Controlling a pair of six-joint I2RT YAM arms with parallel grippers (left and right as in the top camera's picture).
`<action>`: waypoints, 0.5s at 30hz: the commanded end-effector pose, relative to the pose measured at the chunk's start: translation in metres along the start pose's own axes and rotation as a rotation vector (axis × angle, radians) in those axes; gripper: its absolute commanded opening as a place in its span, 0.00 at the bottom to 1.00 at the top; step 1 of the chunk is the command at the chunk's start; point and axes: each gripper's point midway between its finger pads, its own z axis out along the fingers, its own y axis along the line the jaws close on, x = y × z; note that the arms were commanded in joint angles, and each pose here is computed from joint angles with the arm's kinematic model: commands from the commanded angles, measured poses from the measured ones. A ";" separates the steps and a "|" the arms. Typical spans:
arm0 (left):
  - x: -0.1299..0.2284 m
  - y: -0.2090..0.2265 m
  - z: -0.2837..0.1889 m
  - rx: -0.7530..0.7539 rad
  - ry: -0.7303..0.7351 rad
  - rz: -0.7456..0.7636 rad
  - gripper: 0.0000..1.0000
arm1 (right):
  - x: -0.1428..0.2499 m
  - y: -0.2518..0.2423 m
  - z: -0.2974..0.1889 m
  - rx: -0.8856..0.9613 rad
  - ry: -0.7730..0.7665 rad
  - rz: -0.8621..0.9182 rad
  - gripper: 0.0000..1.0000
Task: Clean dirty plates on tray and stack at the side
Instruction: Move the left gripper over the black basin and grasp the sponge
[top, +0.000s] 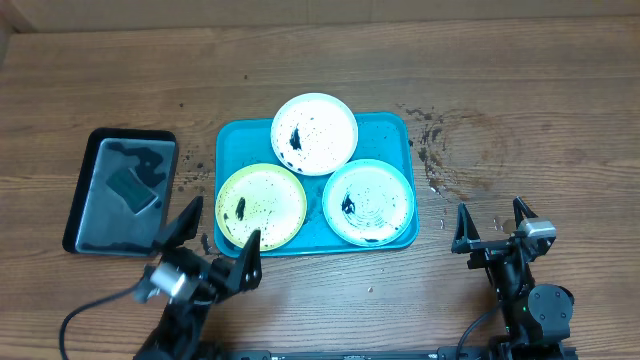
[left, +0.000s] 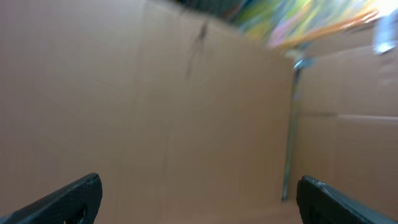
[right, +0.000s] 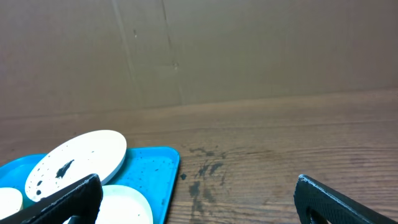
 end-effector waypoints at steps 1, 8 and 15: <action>-0.027 -0.010 0.004 0.022 -0.041 0.068 1.00 | 0.001 -0.001 0.000 0.006 -0.005 0.000 1.00; -0.057 0.050 0.033 -0.342 0.200 0.246 1.00 | 0.001 -0.001 0.000 0.006 -0.005 0.000 1.00; -0.032 0.113 0.081 -0.515 0.626 0.226 1.00 | 0.001 -0.001 0.000 0.006 -0.005 0.000 1.00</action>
